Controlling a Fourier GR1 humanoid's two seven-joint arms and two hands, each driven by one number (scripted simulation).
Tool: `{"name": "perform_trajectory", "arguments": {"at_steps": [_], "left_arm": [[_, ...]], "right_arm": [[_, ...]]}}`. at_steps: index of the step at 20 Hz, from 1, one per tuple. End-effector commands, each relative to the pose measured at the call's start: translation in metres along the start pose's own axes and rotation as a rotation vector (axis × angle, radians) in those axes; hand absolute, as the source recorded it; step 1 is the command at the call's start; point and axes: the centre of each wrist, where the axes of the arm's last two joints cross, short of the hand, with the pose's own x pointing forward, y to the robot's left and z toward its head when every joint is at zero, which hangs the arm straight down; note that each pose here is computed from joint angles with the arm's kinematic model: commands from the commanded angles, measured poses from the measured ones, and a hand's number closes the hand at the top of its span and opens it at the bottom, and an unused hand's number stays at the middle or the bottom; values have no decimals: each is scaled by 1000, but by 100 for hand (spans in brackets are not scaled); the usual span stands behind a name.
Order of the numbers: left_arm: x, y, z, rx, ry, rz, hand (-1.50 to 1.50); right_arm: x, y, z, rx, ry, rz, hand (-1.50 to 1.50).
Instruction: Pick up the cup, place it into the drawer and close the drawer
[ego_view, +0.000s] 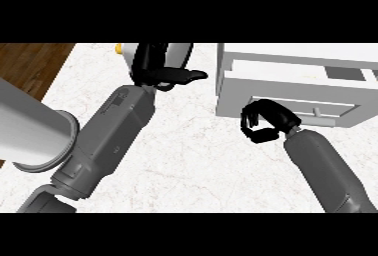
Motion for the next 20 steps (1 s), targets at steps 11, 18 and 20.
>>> {"name": "perform_trajectory", "arguments": {"at_steps": [11,18,20], "left_arm": [[8,42,15,-50,-7,25,-150],[11,47,18,-92,20,34,-150],[9,52,22,-78,20,31,-150]], "right_arm": [[-3,-128,0,-360,21,-100,150],[1,-149,9,-371,6,-138,150],[-5,-155,19,-373,4,-144,150]]}}
